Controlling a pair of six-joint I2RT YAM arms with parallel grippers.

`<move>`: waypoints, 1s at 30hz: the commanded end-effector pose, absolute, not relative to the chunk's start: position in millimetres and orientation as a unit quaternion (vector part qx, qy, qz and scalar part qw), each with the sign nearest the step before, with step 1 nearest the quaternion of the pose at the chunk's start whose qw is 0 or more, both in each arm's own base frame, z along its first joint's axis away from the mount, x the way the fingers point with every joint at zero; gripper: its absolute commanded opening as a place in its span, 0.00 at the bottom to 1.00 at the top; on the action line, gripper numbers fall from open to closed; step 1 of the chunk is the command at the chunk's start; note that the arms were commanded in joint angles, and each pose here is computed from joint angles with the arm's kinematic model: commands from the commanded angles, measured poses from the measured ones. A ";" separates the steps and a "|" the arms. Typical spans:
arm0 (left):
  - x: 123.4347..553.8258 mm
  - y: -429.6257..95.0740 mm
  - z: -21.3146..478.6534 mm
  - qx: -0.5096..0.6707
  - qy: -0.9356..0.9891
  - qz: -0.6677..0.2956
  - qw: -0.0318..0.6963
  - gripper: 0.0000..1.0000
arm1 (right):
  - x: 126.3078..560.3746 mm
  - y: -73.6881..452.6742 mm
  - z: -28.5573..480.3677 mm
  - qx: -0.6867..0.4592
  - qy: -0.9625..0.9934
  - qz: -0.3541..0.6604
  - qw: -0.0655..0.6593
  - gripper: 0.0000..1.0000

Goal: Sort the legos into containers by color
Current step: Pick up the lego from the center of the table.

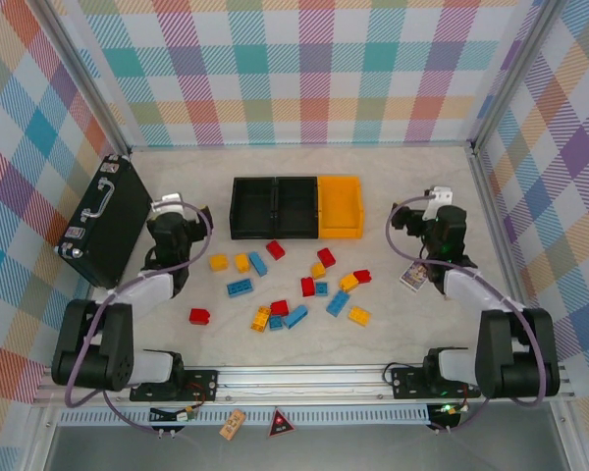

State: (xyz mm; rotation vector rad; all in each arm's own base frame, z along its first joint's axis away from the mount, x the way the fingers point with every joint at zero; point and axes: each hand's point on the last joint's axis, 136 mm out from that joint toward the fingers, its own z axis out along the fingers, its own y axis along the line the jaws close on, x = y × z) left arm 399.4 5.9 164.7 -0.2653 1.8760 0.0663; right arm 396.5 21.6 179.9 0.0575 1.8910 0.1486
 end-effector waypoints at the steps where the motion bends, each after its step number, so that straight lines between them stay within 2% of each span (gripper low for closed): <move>1: 393.6 -4.9 171.6 -0.174 0.820 -0.042 0.544 1.00 | 383.0 28.5 189.0 0.089 0.833 0.131 0.530 0.99; 5: 388.2 -33.0 179.9 -0.233 0.827 -0.165 0.485 0.99 | 359.3 17.0 185.3 0.272 0.836 0.180 0.441 0.99; 7: 387.2 -61.9 187.6 -0.213 0.820 -0.251 0.469 0.99 | 356.9 39.3 190.9 0.223 0.844 0.229 0.431 0.97; 10: 381.5 -81.5 184.7 -0.222 0.816 -0.311 0.433 1.00 | 348.0 56.2 190.8 0.201 0.863 0.257 0.386 0.86; 13: 367.5 -92.7 171.8 -0.215 0.842 -0.289 0.402 1.00 | 335.8 66.9 183.1 0.185 0.890 0.259 0.327 0.74; 17: 344.6 -110.3 154.5 -0.185 0.871 -0.268 0.368 1.00 | 319.6 85.8 167.1 0.147 0.922 0.229 0.274 0.70; 21: 330.8 -126.4 133.6 -0.229 0.854 -0.332 0.328 1.00 | 309.5 114.5 144.6 0.089 0.950 0.196 0.227 0.64; 25: 322.7 -143.5 119.2 -0.232 0.852 -0.363 0.298 0.99 | 309.1 149.4 129.3 0.039 0.960 0.187 0.206 0.64; 30: 302.4 -175.0 124.2 -0.125 0.898 -0.305 0.293 0.91 | 315.8 187.3 111.6 -0.015 0.967 0.167 0.193 0.64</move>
